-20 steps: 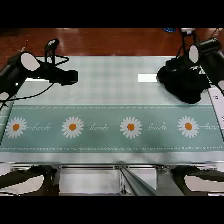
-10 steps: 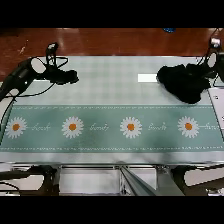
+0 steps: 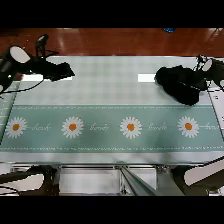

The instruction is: Fold the shirts.

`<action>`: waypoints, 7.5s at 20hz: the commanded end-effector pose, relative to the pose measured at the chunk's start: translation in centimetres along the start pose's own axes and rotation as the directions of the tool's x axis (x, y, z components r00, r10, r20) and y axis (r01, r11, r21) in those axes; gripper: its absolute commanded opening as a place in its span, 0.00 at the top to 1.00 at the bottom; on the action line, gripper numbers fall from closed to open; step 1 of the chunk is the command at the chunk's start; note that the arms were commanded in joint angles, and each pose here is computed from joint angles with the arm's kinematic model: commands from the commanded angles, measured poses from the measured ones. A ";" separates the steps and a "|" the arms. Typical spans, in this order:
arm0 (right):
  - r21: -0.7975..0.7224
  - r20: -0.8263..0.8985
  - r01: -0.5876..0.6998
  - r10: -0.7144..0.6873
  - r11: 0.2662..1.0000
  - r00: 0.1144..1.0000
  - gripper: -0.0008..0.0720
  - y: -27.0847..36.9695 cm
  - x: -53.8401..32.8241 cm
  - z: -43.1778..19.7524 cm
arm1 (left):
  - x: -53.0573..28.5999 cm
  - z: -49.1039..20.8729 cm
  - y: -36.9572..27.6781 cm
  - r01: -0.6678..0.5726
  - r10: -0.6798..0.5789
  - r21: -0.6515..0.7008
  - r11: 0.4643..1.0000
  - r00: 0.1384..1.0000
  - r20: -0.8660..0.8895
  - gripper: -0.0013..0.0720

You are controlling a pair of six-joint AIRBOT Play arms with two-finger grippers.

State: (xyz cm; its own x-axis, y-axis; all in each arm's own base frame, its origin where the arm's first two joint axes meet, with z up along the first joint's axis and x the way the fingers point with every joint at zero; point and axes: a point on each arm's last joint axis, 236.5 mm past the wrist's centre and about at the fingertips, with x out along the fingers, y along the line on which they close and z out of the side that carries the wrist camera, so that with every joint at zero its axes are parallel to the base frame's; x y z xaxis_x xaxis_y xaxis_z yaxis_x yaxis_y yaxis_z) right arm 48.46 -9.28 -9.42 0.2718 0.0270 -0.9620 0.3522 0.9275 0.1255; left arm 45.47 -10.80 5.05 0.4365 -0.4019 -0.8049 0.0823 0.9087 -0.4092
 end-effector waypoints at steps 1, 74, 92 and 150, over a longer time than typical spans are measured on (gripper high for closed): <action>-0.084 0.109 -0.166 0.175 0.983 0.979 0.96 4.6 -5.8 3.0 | -5.2 -0.9 -2.4 0.059 -0.060 0.012 0.998 0.998 0.037 0.29; -0.004 -0.236 -0.587 0.570 0.809 0.787 0.43 22.0 -4.5 -24.2 | 3.8 -25.6 -8.7 0.485 -0.556 -0.278 0.829 0.768 -0.319 0.95; -0.530 0.233 -0.321 0.499 0.784 0.835 0.96 21.9 -27.9 -4.6 | -12.5 -1.4 -11.1 0.576 -0.578 0.075 0.814 0.794 0.186 0.95; 0.235 -0.100 -0.367 0.398 0.900 0.912 0.42 -0.3 -10.1 -23.8 | -0.1 -19.0 14.2 -0.081 -0.144 -0.536 0.840 0.920 -0.365 0.29</action>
State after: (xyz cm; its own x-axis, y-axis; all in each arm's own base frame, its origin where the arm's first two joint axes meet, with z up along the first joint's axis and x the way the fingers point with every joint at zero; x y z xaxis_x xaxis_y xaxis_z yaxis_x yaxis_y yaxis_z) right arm 25.83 -2.48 -4.39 0.2949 0.3860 -0.8741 0.4080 0.7763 0.4805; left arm 30.92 0.24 -7.38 0.1244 -0.5189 -0.8457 -0.4190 0.7451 -0.5189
